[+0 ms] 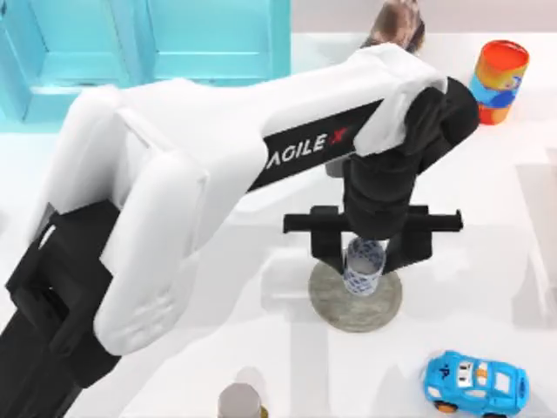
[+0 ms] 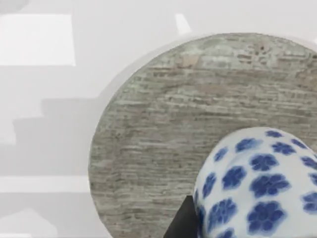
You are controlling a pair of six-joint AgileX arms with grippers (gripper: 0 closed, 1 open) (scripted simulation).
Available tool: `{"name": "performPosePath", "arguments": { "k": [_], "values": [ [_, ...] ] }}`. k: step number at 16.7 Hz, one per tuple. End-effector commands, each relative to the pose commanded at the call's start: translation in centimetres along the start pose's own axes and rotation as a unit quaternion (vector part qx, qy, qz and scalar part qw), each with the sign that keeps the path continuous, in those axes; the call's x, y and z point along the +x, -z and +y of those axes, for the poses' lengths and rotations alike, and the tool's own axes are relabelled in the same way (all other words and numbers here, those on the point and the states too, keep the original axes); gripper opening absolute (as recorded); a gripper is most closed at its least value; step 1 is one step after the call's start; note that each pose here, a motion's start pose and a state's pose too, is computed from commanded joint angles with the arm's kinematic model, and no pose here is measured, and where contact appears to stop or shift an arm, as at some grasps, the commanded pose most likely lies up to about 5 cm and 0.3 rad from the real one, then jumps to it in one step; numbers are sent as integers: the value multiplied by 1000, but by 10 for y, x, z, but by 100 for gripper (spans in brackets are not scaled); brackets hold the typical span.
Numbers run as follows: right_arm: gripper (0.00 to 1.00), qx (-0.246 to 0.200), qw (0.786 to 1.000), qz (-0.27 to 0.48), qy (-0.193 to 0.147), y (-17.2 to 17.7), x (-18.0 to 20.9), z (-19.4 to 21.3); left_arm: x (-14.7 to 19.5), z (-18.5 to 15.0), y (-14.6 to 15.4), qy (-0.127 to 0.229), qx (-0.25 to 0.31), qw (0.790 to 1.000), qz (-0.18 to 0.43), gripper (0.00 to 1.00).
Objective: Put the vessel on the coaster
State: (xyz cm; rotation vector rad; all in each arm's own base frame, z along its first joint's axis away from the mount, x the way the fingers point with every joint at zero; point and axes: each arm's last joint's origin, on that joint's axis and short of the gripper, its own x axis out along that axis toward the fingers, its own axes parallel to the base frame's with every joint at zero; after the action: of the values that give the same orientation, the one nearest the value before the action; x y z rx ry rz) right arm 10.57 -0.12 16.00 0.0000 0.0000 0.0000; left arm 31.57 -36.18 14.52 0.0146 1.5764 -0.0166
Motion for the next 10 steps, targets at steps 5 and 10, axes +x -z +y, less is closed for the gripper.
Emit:
{"name": "performPosePath", "arguments": {
  "k": [5,10],
  "values": [
    [100,0,1000,0,0,0,0,0,1,0,0,0,0,1000,0,8],
    [100,0,1000,0,0,0,0,0,1,0,0,0,0,1000,0,45]
  ]
}}
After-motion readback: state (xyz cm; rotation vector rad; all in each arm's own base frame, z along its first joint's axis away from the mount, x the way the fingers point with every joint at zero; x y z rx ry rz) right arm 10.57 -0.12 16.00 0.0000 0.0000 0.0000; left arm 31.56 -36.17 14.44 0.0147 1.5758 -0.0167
